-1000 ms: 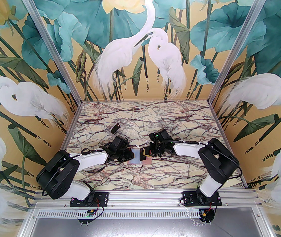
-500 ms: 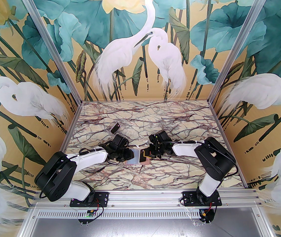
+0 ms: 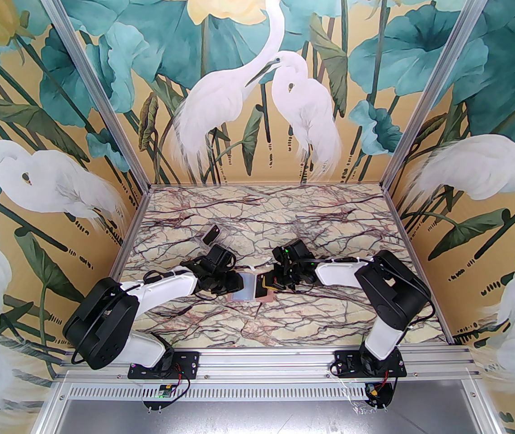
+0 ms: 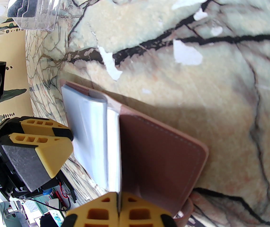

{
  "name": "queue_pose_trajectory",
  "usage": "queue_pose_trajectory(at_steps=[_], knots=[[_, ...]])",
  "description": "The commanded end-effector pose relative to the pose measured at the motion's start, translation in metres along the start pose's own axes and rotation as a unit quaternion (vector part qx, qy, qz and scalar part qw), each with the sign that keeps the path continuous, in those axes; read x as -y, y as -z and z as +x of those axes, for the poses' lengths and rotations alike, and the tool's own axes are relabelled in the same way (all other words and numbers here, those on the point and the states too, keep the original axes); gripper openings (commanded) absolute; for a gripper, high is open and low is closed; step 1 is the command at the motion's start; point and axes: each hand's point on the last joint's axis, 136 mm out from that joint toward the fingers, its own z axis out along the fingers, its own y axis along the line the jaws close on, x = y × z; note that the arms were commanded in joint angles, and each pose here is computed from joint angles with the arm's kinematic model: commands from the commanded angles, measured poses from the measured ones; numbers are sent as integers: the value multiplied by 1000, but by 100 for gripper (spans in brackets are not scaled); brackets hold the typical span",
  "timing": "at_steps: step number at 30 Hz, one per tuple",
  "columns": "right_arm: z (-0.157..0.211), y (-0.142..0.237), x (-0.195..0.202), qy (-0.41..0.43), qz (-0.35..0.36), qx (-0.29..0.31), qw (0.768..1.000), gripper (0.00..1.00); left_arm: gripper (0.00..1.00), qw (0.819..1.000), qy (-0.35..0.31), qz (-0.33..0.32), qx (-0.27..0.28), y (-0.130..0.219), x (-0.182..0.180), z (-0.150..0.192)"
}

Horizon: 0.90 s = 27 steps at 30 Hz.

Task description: Put the credit cards into the card holder

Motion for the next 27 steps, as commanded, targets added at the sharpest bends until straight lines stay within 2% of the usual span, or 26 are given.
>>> queue_pose_trajectory(at_steps=[1, 8, 18, 27], knots=[[6, -4, 12, -14, 11, -8, 1000, 0, 32, 1000, -4, -20, 12, 3, -8, -5], [6, -4, 12, -13, 11, -8, 1000, 0, 30, 999, 0, -48, 18, 5, -21, -4], [7, -4, 14, -13, 12, -8, 1000, 0, 34, 999, -1, -42, 24, 8, -21, -6], [6, -3, 12, -12, 10, -7, 1000, 0, 27, 999, 8, -37, 2, -4, -24, 3]])
